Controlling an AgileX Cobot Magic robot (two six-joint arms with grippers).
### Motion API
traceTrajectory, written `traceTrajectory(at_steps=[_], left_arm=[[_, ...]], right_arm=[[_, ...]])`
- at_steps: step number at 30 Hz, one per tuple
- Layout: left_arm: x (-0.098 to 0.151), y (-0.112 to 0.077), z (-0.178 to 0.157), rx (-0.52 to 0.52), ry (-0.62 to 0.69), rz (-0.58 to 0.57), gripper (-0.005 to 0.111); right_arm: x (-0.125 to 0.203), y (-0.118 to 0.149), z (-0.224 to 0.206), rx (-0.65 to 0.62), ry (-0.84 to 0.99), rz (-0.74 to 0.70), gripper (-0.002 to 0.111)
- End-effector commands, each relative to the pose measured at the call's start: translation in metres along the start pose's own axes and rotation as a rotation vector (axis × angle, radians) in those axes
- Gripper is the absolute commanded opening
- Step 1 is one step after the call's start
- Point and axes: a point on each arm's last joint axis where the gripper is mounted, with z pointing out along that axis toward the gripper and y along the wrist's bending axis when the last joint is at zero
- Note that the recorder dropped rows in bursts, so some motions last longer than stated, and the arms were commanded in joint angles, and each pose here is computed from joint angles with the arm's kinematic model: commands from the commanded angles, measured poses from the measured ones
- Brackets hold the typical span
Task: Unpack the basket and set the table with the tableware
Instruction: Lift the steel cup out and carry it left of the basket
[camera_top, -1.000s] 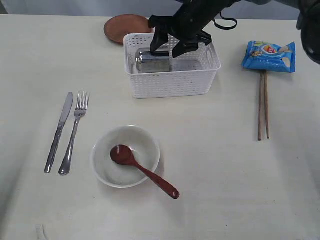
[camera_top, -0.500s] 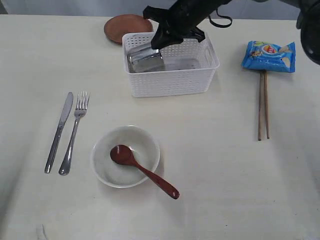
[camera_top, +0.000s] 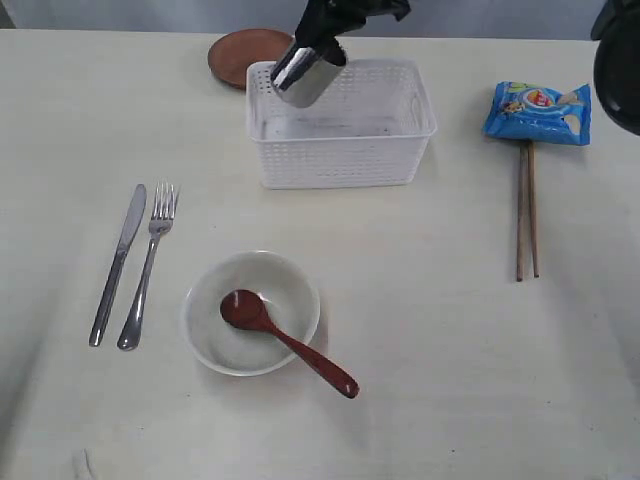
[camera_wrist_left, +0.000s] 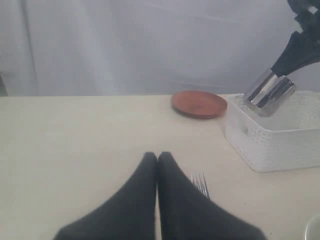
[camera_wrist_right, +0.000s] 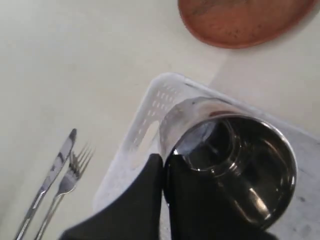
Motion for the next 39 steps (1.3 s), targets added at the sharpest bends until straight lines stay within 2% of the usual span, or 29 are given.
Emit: traceTrajectory(at_steps=[1,5,9,12,14,15,17,20,23,28,32,39], left_arm=[[0.0,0.0,0.0,0.002,-0.007,-0.004,0.0],[0.0,0.0,0.0,0.002,-0.007,-0.004,0.0],[0.0,0.0,0.0,0.002,-0.007,-0.004,0.0],[0.0,0.0,0.0,0.002,-0.007,-0.004,0.0],[0.0,0.0,0.0,0.002,-0.007,-0.004,0.0],[0.0,0.0,0.0,0.002,-0.007,-0.004,0.0],[0.0,0.0,0.0,0.002,-0.007,-0.004,0.0],[0.0,0.0,0.0,0.002,-0.007,-0.004,0.0],[0.0,0.0,0.0,0.002,-0.007,-0.004,0.0],[0.0,0.0,0.0,0.002,-0.007,-0.004,0.0],[0.0,0.0,0.0,0.002,-0.007,-0.004,0.0],[0.0,0.0,0.0,0.002,-0.007,-0.004,0.0]], right_arm=[[-0.006,0.02,-0.012,0.148,-0.017,-0.096,-0.001],[-0.003,0.045,-0.012,0.268,-0.005,-0.194,-0.001],[-0.003,0.069,-0.042,0.271,-0.064,-0.169,-0.001],[0.028,0.088,-0.052,0.275,0.029,-0.173,-0.001],[0.055,0.107,-0.045,0.253,0.085,-0.201,-0.001],[0.065,0.126,-0.038,0.247,0.065,-0.255,-0.001],[0.073,0.151,-0.022,0.285,0.082,-0.344,-0.001],[0.077,0.176,0.0,0.335,0.091,-0.425,-0.001],[0.075,0.197,0.02,0.321,0.093,-0.474,-0.001],[0.055,0.209,0.045,0.307,0.058,-0.467,-0.001],[0.033,0.211,0.068,0.298,-0.055,-0.481,-0.001],[0.037,0.199,0.101,0.312,-0.022,-0.514,-0.001]])
